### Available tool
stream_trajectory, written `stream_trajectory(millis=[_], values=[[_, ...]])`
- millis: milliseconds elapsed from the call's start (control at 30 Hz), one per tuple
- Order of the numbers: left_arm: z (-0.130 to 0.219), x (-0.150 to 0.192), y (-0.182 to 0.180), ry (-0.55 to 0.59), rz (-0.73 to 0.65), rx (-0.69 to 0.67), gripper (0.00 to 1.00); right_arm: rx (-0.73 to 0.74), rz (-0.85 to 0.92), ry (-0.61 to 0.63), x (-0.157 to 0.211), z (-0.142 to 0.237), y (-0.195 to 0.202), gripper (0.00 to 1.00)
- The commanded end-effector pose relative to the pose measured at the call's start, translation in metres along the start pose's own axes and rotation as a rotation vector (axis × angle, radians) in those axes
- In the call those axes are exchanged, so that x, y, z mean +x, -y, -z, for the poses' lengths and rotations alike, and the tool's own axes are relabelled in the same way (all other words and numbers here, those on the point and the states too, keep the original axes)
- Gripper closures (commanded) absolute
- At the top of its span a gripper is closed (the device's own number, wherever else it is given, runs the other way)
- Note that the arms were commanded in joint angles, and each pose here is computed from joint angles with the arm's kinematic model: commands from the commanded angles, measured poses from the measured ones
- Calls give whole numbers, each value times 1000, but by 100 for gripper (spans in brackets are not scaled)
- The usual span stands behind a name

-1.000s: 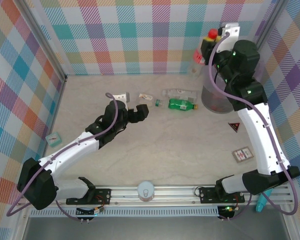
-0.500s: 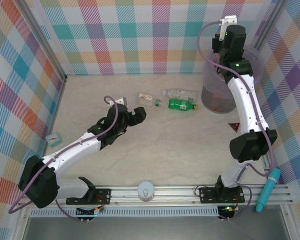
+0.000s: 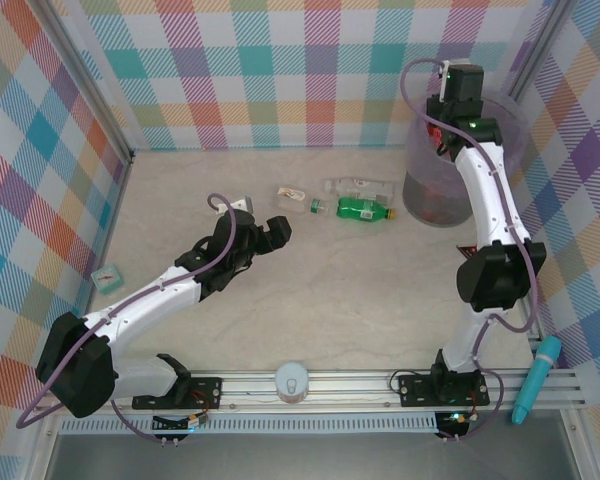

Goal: Put the plastic bottles in the bin

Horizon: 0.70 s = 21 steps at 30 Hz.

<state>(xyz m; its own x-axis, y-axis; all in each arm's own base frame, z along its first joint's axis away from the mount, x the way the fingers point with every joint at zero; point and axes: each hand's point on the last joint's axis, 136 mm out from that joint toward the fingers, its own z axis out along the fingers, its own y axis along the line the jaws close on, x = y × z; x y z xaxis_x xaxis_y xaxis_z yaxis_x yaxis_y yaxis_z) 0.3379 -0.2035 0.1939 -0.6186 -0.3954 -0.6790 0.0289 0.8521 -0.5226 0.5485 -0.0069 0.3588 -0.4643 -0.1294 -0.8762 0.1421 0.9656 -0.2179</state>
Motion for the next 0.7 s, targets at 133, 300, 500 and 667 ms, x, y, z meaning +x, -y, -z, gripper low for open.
stream_trajectory(millis=[133,300,500,667], values=[[-2,3,-9,-7,10,-30,3,-30,-62,-155,40,-22,-6,66],[-4,4,-10,-17,8,-31,3,-36,-62,-259,73,-40,-14,65],[-9,7,-9,-35,10,-30,4,-49,-80,-277,83,-45,-18,61],[-15,6,-8,-44,9,-29,4,-52,-88,-225,62,-32,-13,50]])
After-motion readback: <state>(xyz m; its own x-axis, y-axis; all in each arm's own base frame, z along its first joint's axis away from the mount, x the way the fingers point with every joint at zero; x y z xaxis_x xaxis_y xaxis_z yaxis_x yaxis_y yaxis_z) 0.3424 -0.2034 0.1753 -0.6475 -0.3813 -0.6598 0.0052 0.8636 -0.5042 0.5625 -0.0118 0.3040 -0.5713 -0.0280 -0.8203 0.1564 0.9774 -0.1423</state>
